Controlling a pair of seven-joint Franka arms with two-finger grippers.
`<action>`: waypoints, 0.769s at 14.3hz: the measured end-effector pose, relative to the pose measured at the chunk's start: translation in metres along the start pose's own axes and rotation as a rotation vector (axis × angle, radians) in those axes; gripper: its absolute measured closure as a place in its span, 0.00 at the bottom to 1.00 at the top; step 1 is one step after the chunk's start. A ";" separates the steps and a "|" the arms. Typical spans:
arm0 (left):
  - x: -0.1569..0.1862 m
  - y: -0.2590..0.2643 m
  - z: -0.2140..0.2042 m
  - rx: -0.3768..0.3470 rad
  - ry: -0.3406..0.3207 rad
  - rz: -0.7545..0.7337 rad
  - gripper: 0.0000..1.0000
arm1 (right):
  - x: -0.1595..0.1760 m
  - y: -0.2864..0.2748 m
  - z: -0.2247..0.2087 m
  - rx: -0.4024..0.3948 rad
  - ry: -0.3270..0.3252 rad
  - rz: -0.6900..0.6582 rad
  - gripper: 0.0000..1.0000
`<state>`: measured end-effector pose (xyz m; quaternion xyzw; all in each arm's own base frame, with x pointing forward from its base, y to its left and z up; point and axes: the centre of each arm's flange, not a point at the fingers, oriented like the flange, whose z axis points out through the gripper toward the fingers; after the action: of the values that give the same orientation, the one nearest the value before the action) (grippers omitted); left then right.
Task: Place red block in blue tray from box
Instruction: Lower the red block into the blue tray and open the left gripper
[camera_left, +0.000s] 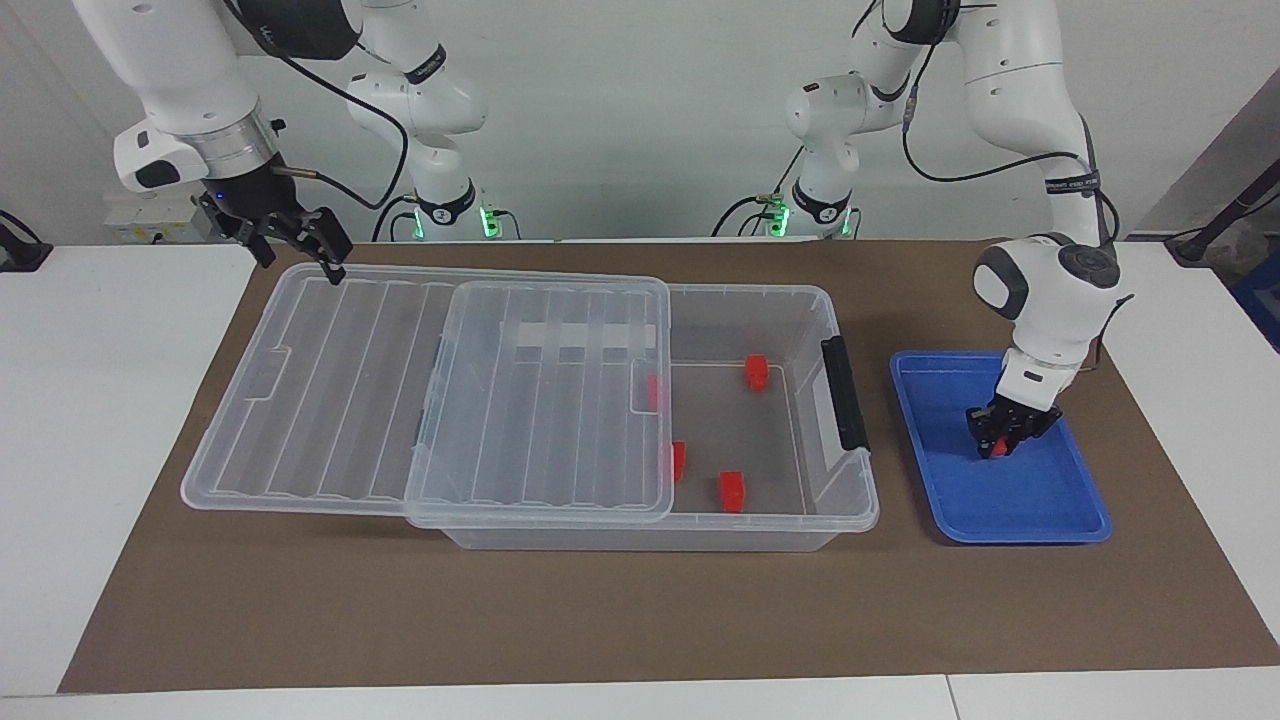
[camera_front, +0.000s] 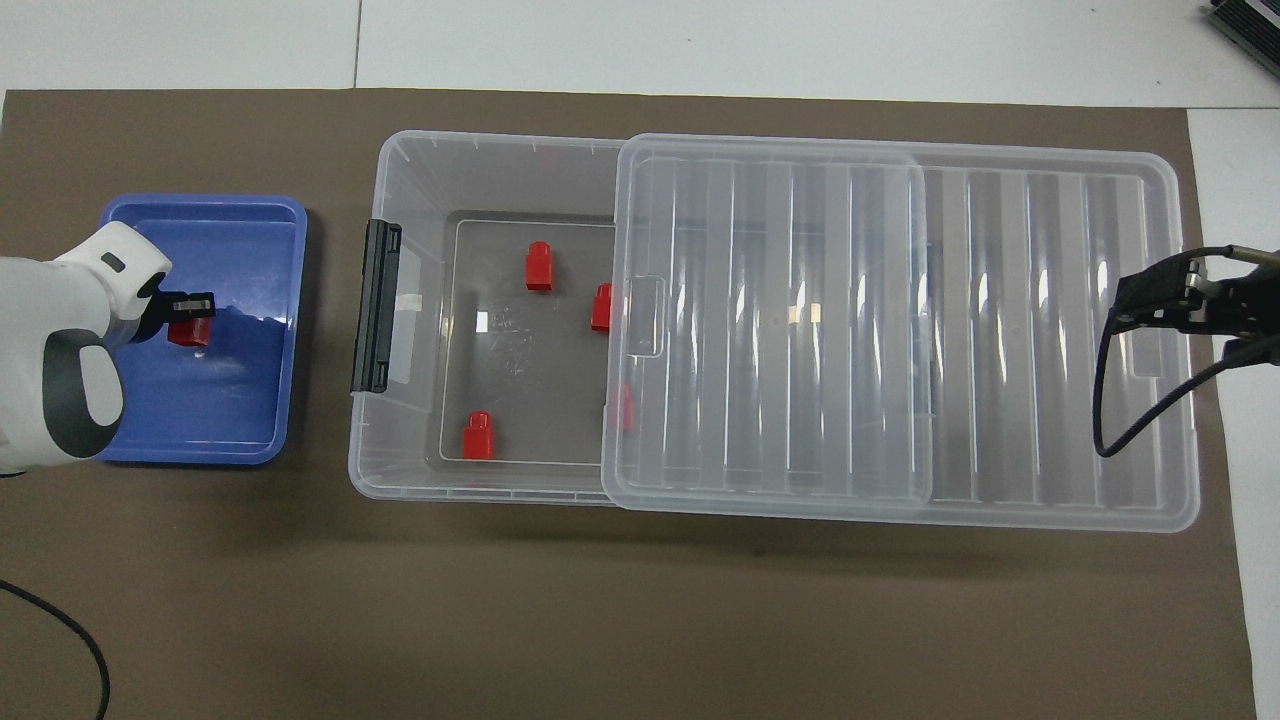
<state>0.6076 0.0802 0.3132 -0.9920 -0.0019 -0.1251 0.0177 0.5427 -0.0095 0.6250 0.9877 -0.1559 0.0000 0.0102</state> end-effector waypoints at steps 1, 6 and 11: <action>0.000 0.000 0.000 0.000 0.000 0.000 0.66 | 0.000 0.000 0.000 0.000 0.000 0.000 0.00; 0.000 0.000 0.000 0.000 0.000 0.000 0.52 | 0.002 0.006 0.000 0.000 0.000 0.012 0.00; 0.000 0.000 0.000 0.000 0.001 0.000 0.11 | 0.003 0.008 0.000 0.001 0.002 0.015 0.00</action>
<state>0.6076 0.0803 0.3132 -0.9919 -0.0020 -0.1254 0.0177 0.5428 -0.0176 0.6252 0.9865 -0.1632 0.0011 0.0099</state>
